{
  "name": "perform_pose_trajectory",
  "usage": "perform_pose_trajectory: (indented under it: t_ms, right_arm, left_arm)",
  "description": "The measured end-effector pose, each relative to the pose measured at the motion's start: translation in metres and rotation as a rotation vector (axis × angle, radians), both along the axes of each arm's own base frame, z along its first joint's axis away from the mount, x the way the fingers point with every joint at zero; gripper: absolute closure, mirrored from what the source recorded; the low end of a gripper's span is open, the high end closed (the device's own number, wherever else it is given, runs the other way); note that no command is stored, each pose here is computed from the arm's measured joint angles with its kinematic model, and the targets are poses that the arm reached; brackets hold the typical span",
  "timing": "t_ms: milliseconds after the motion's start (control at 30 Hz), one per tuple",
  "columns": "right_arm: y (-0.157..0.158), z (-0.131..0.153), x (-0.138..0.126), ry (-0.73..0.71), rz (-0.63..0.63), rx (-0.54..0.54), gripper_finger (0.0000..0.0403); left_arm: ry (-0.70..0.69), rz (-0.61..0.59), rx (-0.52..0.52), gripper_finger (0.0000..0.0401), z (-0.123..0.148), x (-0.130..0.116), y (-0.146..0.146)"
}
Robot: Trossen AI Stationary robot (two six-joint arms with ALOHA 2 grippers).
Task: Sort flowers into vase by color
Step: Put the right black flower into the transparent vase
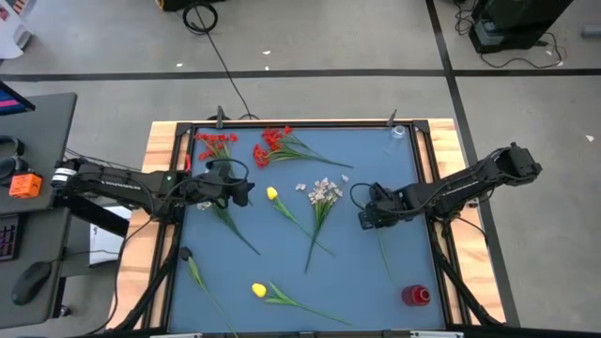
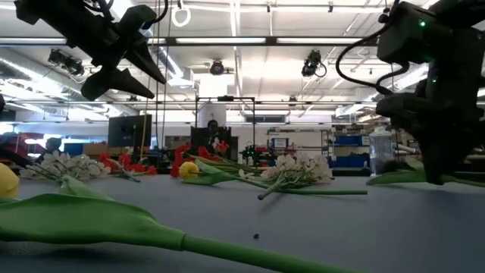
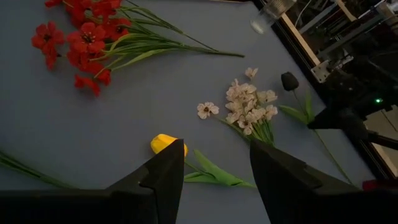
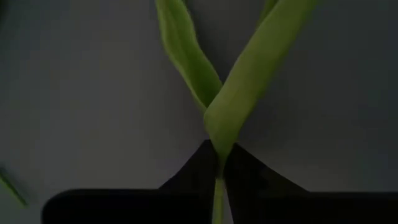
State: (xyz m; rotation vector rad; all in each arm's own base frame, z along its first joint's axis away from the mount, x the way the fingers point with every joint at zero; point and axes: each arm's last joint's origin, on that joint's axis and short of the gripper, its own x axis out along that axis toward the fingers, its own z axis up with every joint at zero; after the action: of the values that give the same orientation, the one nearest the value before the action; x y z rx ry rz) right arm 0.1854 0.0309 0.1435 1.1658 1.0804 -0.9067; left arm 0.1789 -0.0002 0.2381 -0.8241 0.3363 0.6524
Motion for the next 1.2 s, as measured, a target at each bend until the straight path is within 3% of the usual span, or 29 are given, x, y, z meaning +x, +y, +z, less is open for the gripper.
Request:
perform_pose_trajectory:
  t_ms: [300, 500, 667, 800, 1200]
  right_arm:
    - [-0.005, 0.007, 0.013, -0.143, 0.063, -0.133, 0.0383]
    - [-0.007, 0.047, 0.044, -0.381, 0.208, -0.379, 0.0389]
    - [-0.011, 0.085, 0.073, -0.694, 0.393, -0.607, 0.039]
    - [-0.014, 0.111, 0.084, -0.862, 0.476, -0.77, 0.0388]
    - [-0.022, 0.136, 0.091, -0.933, 0.537, -0.852, 0.0386]
  left_arm:
    - [-0.077, -0.009, -0.007, 0.0212, 0.006, 0.004, -0.001]
    - [-0.172, -0.124, 0.061, 0.0212, 0.017, 0.013, -0.003]
    - [-0.218, -0.205, 0.21, 0.0212, 0.023, 0.025, -0.005]
    - [-0.277, -0.3, 0.288, 0.0211, 0.025, 0.04, -0.008]
    - [-0.319, -0.325, 0.334, 0.0211, 0.024, 0.05, -0.009]
